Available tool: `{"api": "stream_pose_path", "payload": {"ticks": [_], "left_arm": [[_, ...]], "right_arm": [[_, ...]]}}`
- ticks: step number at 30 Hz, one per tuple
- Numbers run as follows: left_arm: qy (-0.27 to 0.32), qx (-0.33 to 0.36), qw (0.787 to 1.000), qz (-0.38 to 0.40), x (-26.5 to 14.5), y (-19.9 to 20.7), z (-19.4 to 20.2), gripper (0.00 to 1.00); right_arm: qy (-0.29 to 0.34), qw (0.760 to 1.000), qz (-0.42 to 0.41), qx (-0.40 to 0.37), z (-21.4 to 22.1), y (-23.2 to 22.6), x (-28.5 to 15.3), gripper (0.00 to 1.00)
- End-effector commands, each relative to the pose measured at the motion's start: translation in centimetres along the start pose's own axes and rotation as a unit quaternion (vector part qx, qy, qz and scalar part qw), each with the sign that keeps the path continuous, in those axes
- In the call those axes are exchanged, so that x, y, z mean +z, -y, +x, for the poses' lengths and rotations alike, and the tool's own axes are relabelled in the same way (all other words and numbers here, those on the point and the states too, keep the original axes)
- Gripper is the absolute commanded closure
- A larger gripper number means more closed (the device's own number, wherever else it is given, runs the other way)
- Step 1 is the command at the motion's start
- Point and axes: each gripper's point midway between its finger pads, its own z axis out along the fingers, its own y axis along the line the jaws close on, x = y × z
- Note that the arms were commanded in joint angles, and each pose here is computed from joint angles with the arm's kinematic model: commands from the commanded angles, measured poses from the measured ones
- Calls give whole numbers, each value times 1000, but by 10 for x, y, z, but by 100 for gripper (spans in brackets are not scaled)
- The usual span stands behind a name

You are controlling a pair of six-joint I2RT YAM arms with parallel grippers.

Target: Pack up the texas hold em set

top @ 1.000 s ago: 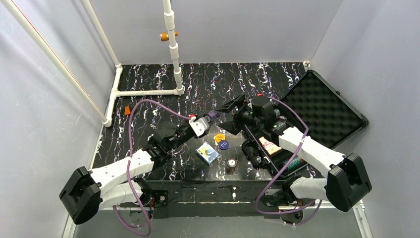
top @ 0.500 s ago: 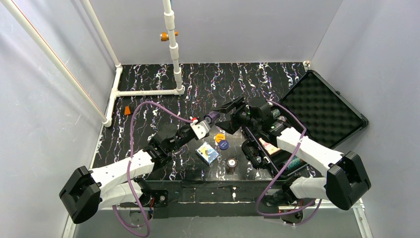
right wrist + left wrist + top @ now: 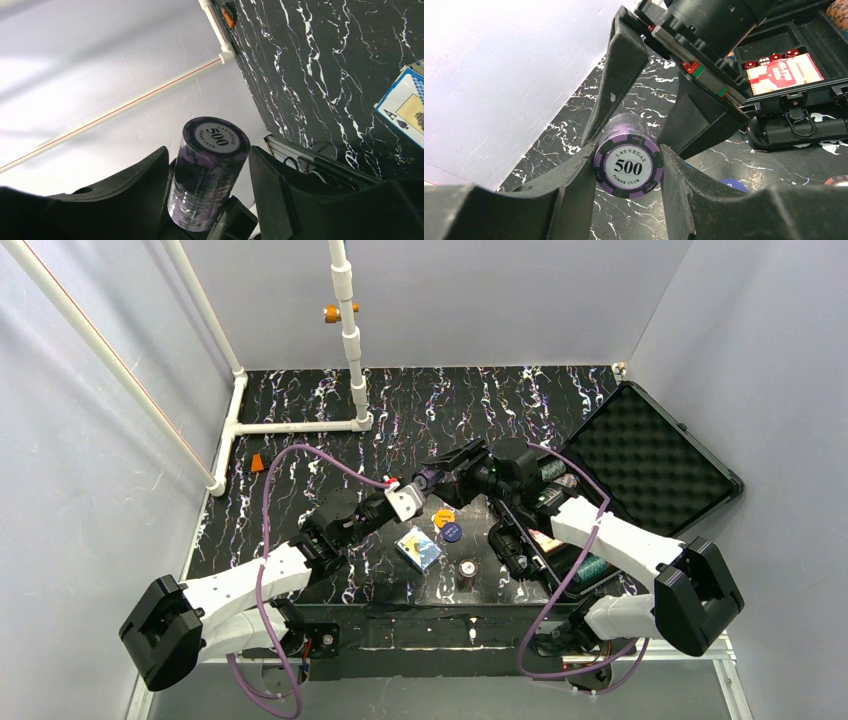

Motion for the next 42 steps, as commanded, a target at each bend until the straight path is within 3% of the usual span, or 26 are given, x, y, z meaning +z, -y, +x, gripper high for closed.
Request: {"api": "stream_pose_path", "payload": {"ticks": [1, 18, 23, 29, 32, 39, 42], "left_arm": [[71, 9, 997, -37, -3, -20, -43, 100], [68, 20, 997, -22, -2, -11, -39, 100], [65, 21, 997, -23, -2, -10, -37, 86], [62, 21, 998, -25, -2, -11, -35, 76], [60, 22, 998, -26, -2, -11, -34, 64], [63, 23, 997, -23, -4, -9, -35, 56], [65, 25, 997, -18, -4, -7, -36, 44]], "right_arm": [[-10, 998, -55, -5, 12, -38, 2, 35], [-7, 995, -97, -4, 15, -61, -3, 99], [-2, 994, -112, -11, 14, -70, -5, 99], [7, 992, -123, -29, 14, -77, -11, 99], [16, 992, -124, -33, 12, -78, -15, 99], [39, 990, -129, -45, 6, -83, -20, 99], [43, 989, -131, -52, 5, -84, -19, 99]]}}
